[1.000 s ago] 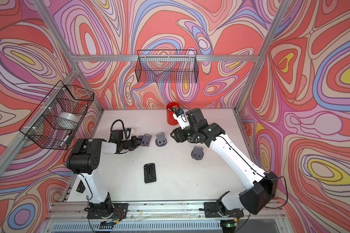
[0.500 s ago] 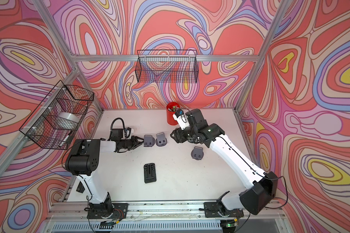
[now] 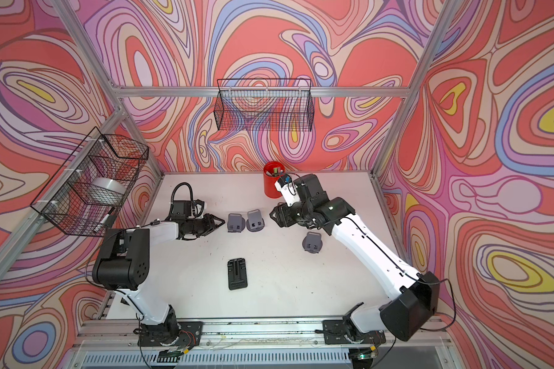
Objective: Open the phone stand
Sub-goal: Place the phone stand at the center of the board.
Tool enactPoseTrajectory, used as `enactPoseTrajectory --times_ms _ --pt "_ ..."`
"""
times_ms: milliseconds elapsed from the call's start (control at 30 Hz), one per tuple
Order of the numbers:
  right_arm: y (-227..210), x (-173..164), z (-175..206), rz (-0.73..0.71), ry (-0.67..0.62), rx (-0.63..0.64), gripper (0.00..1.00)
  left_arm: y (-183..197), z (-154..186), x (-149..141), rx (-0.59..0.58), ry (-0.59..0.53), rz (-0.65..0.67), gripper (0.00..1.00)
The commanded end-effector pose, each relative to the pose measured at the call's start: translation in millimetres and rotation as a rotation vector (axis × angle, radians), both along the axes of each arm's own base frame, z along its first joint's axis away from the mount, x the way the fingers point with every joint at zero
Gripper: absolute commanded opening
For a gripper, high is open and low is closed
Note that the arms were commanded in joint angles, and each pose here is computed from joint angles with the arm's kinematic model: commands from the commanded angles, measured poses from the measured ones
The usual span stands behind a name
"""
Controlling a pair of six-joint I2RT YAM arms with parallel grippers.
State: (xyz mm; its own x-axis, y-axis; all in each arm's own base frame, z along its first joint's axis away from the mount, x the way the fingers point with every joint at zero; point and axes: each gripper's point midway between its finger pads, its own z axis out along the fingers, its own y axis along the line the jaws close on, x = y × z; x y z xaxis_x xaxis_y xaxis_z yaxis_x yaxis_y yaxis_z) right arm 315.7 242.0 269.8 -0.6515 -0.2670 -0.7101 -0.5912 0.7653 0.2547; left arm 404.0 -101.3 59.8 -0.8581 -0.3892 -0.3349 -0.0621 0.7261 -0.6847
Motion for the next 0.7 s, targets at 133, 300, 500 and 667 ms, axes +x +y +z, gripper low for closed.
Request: enactPoseTrajectory --times_ms 133,300,500,667 --pt "1.0 10.6 -40.8 -0.139 0.143 0.048 0.53 7.6 8.3 -15.3 0.036 -0.001 0.027 0.37" --pt "5.2 11.8 -60.6 -0.205 0.21 0.076 0.42 4.7 11.6 -20.6 0.01 -0.004 0.027 0.27" --pt "12.7 8.4 -81.2 -0.273 0.272 0.082 0.43 -1.8 25.6 -14.6 -0.02 -0.051 0.006 0.29" --pt "16.0 7.3 -93.1 -0.323 0.315 0.093 0.43 -8.7 31.9 -11.5 -0.036 -0.068 -0.017 0.3"
